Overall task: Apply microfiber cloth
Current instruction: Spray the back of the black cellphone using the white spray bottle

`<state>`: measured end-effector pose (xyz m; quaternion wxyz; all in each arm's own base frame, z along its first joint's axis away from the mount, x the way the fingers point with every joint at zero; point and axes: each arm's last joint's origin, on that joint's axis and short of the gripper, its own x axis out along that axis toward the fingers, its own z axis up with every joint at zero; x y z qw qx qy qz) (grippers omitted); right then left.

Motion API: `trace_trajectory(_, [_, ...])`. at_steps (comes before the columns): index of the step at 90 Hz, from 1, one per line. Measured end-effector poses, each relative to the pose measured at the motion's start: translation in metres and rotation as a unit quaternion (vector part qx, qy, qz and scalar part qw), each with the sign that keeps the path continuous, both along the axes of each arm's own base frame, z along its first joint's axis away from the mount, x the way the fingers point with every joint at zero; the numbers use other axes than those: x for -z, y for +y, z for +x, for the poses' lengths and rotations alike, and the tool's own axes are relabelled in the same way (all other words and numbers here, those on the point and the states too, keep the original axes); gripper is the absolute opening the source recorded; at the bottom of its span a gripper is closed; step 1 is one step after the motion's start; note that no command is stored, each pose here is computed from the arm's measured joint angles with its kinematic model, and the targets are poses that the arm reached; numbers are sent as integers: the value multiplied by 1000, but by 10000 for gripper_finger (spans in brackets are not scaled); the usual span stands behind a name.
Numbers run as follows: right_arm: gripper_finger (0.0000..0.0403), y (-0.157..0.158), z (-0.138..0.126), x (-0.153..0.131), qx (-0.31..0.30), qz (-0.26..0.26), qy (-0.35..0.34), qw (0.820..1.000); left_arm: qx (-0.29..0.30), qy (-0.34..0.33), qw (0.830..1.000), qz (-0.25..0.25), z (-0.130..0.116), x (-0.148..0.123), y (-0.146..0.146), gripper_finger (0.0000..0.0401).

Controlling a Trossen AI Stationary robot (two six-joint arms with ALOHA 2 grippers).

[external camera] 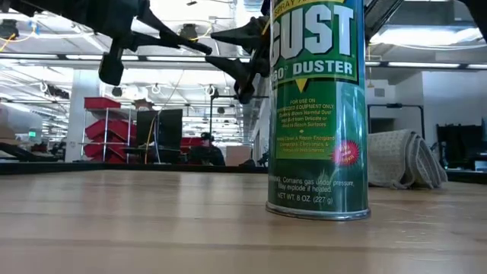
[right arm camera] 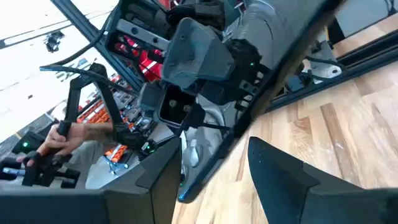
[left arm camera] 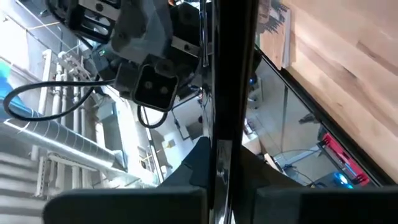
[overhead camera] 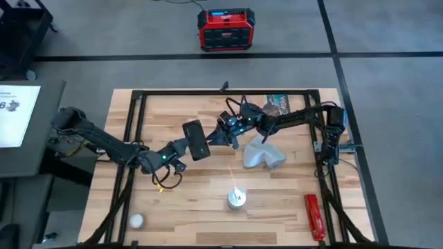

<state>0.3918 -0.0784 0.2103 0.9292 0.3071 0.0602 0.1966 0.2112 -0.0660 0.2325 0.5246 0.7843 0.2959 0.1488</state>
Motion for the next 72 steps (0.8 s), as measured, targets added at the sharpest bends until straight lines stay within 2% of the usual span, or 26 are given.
trace_trajectory(72, [159, 19, 13, -11, 6, 5, 9, 1000, 1, -2, 1000, -1, 0, -1, 0, 3])
